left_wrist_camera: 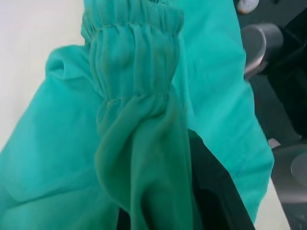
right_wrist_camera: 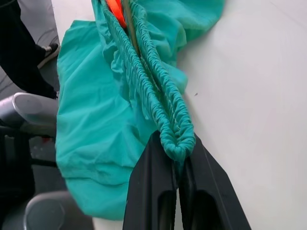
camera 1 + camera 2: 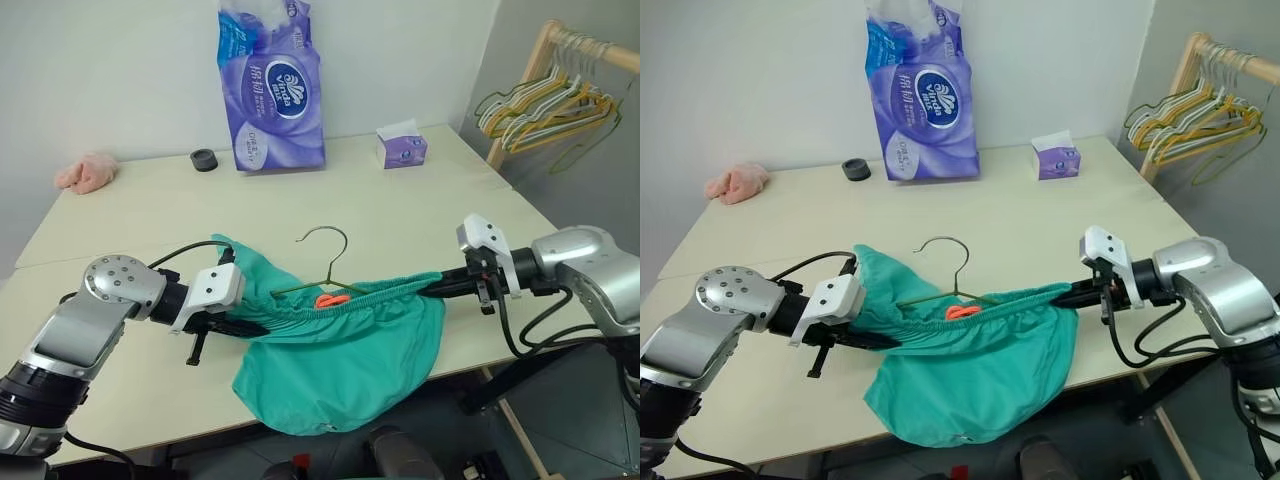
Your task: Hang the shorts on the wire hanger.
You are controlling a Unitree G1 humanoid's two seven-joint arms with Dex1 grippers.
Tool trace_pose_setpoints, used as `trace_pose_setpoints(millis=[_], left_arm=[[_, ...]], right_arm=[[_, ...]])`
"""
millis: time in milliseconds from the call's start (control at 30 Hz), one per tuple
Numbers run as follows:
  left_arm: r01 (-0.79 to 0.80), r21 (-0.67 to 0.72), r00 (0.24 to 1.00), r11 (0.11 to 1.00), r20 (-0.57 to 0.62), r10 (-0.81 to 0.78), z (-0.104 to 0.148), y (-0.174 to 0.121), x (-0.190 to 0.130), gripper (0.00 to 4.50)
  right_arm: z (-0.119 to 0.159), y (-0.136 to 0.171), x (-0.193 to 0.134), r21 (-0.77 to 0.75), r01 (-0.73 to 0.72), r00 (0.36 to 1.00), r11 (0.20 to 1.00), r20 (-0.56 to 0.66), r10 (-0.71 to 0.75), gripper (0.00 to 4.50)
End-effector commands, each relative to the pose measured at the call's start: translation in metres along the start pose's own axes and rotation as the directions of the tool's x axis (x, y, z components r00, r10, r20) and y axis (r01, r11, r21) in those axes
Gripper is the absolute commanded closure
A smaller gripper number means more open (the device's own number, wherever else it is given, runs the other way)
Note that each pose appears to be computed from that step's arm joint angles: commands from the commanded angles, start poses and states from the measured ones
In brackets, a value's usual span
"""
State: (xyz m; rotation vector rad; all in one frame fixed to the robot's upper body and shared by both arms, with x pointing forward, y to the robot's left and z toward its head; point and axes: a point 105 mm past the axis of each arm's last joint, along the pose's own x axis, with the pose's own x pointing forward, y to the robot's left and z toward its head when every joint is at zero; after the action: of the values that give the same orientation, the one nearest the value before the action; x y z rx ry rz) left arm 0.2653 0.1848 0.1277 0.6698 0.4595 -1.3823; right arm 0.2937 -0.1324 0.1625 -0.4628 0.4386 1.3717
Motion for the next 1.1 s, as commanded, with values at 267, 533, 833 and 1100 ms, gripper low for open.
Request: trace_pose_setpoints(millis=[267, 533, 833, 1100], left_arm=[[-0.076, 0.040, 0.997, 0.996, 0.029, 0.075, 0.009, 0.009, 0.018, 4.50], [-0.068, 0.033, 0.997, 0.997, 0.036, 0.067, 0.006, 0.003, 0.024, 4.50], [-0.059, 0.051, 0.998, 0.997, 0.037, 0.058, 0.007, 0.008, 0.024, 4.50], [-0.076, 0.046, 0.996, 0.996, 0.060, 0.073, 0.009, 0.009, 0.022, 4.50]], right_arm=[[0.017, -0.005, 0.012, -0.146, 0.042, 0.999, 0.988, -0.015, -0.045, 2.37], [-0.021, -0.008, 0.002, -0.070, 0.165, 0.977, 0.984, -0.126, -0.173, 1.02], [-0.023, -0.015, 0.042, -0.104, 0.083, 0.985, 0.991, -0.144, -0.097, 1.02], [-0.022, -0.020, 0.068, -0.142, -0.036, 0.980, 0.989, -0.200, 0.007, 1.86]])
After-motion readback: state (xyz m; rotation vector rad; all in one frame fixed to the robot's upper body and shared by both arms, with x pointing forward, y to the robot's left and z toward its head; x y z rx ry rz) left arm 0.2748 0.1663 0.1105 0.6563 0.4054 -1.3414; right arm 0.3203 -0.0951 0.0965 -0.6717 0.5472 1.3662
